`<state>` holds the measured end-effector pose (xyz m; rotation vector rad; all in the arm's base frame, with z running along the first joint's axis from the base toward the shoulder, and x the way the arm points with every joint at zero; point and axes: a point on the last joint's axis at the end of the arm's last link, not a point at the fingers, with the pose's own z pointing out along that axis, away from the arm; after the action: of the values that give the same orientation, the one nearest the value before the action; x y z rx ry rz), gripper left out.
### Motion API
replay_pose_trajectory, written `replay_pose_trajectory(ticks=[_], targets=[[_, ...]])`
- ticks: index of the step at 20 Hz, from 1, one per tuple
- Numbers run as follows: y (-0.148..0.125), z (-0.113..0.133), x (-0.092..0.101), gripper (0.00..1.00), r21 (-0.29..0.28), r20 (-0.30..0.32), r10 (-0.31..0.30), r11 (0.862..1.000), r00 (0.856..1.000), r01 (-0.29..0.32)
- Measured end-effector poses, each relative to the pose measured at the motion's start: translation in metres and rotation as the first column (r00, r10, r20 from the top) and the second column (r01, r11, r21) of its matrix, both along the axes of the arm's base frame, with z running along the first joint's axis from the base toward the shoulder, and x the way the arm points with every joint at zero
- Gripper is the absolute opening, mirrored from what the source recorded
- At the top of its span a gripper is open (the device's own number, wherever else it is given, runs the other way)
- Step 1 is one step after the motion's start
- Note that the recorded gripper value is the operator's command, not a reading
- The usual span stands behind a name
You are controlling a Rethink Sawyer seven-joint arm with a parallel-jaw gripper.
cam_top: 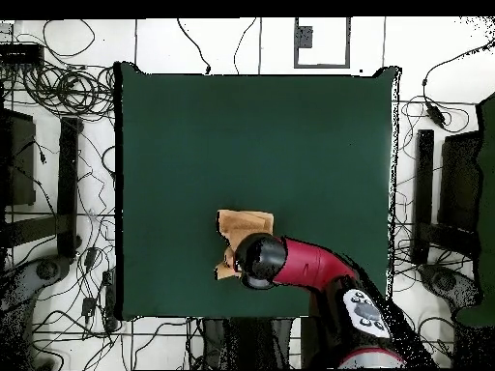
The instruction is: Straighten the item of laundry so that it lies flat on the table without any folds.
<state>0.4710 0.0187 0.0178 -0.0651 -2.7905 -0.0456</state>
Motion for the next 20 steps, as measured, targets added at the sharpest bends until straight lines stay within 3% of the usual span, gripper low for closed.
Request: replay_pose_trajectory(ticks=[10,17,20], targets=[[-0.005,-0.015,-0.024,0.00,-0.014,-0.126,-0.063,0.998,0.990,0.061],[-0.008,-0.020,-0.030,0.00,-0.030,-0.154,-0.090,0.996,0.984,0.086],[-0.013,-0.027,-0.031,0.00,-0.042,-0.122,-0.064,0.997,0.990,0.060]])
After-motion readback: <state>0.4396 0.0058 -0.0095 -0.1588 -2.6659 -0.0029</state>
